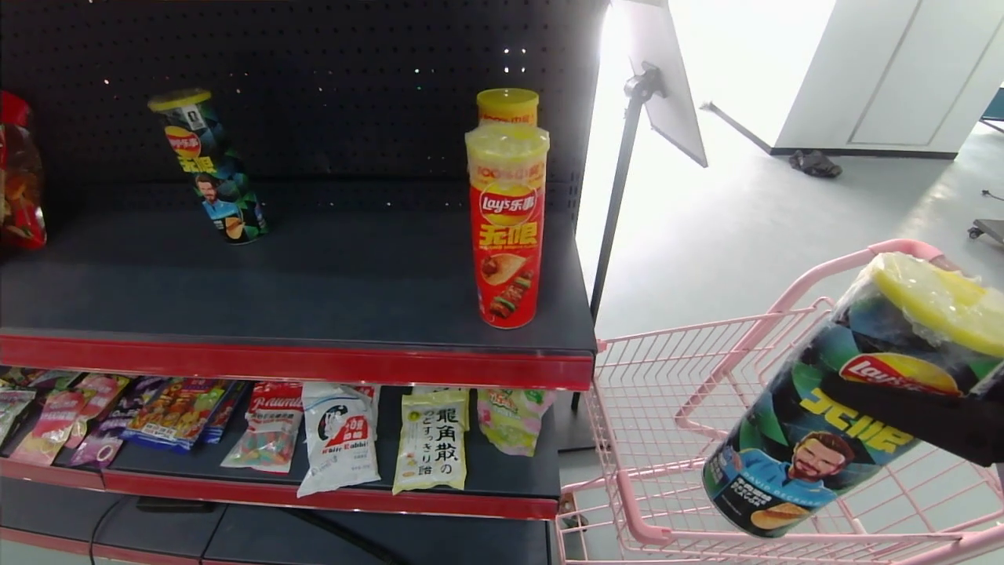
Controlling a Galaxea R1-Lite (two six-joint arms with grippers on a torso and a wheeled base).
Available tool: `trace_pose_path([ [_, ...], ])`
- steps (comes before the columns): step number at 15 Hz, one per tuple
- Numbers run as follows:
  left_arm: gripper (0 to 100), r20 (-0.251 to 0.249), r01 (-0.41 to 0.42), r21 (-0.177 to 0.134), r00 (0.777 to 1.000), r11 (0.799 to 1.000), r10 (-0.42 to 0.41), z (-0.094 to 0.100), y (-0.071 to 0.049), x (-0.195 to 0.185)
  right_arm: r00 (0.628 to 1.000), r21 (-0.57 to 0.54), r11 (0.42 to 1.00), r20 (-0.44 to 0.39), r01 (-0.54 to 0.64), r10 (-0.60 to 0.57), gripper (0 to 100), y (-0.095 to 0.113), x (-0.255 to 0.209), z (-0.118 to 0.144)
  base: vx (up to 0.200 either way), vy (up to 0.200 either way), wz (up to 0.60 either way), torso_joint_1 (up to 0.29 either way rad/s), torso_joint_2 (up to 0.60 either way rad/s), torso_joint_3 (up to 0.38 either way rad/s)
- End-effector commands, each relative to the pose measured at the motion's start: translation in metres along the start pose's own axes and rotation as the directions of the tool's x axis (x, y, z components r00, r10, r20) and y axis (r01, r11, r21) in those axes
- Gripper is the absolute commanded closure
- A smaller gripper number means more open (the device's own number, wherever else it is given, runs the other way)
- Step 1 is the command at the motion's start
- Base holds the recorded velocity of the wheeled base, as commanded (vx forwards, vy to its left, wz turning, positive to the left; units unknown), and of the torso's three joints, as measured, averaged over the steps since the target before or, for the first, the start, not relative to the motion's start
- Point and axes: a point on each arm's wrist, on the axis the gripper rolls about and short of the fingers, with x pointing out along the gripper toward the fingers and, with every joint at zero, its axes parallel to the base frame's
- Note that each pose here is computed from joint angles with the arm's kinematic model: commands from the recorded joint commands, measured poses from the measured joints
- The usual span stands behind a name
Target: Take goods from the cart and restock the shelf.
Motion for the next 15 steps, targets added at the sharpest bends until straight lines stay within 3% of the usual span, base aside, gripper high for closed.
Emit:
trace_pose_path([
  [1, 0, -0.001, 0.000, 0.000, 1.000, 1.000, 0.000, -0.0001, 0.0000, 0.0001, 1.000, 0.004, 1.000, -0.010, -0.003, 0.003, 100, -0.0003, 0.0015, -0.0019, 0.000, 0.000, 0.00, 0.207, -0.45, -0.266],
  [5, 0, -0.001, 0.000, 0.000, 1.000, 1.000, 0.000, -0.0001, 0.0000, 0.0001, 1.000, 0.000, 1.000, -0.012, -0.018, 0.018, 100, 0.0016, 0.0023, -0.0020, 0.000, 0.000, 0.00, 0.167, -0.37, -0.207],
  [15, 0, -0.001, 0.000, 0.000, 1.000, 1.000, 0.000, -0.0001, 0.0000, 0.0001, 1.000, 0.007, 1.000, -0.011, -0.005, 0.005, 100, 0.0018, -0.0015, -0.0056, 0.000, 0.000, 0.00, 0.003, -0.01, -0.004],
])
